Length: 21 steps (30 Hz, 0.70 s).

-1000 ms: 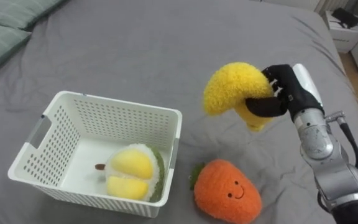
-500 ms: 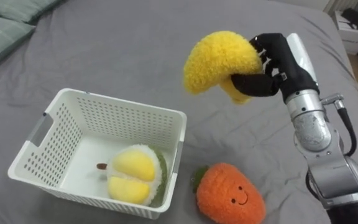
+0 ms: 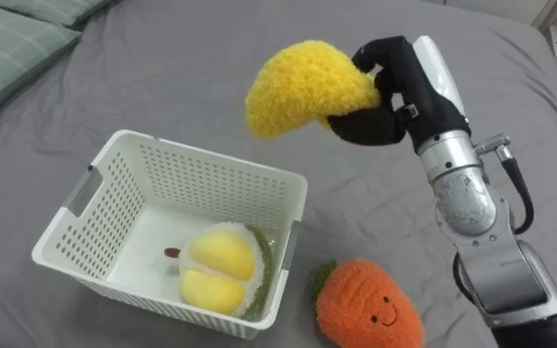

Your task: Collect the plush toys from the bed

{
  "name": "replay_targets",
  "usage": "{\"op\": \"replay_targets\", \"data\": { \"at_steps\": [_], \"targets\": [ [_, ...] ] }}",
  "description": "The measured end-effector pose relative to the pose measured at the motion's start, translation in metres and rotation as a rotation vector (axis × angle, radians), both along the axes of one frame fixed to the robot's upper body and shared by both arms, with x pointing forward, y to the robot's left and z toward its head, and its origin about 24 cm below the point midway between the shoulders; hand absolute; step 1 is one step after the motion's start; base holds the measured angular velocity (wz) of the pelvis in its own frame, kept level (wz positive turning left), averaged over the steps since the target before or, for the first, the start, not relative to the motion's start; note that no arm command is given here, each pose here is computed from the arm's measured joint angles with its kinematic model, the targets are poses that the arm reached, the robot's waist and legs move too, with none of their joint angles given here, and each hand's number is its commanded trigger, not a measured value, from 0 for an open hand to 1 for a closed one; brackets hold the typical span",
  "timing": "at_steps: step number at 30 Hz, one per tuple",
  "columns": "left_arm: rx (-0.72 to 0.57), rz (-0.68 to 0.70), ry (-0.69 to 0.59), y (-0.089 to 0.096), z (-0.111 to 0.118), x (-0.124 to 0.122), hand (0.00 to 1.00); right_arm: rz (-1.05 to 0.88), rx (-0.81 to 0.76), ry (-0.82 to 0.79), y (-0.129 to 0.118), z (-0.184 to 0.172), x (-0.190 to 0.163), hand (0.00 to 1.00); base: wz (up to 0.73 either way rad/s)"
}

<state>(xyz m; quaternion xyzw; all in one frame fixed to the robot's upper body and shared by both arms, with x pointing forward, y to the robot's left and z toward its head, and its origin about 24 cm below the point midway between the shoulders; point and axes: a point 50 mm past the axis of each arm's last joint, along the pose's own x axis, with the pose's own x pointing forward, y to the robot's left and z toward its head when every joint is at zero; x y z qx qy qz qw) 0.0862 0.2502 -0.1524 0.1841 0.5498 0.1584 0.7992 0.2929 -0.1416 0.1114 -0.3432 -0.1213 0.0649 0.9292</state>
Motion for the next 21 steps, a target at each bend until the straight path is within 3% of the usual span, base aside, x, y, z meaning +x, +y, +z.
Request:
{"op": "replay_targets", "data": {
  "at_steps": [21],
  "targets": [
    [-0.001,-0.04,-0.004,-0.004,0.0,0.007,0.0,0.333,-0.121,0.098,0.074,-0.002,-0.005,1.0,0.02]
  ]
}}
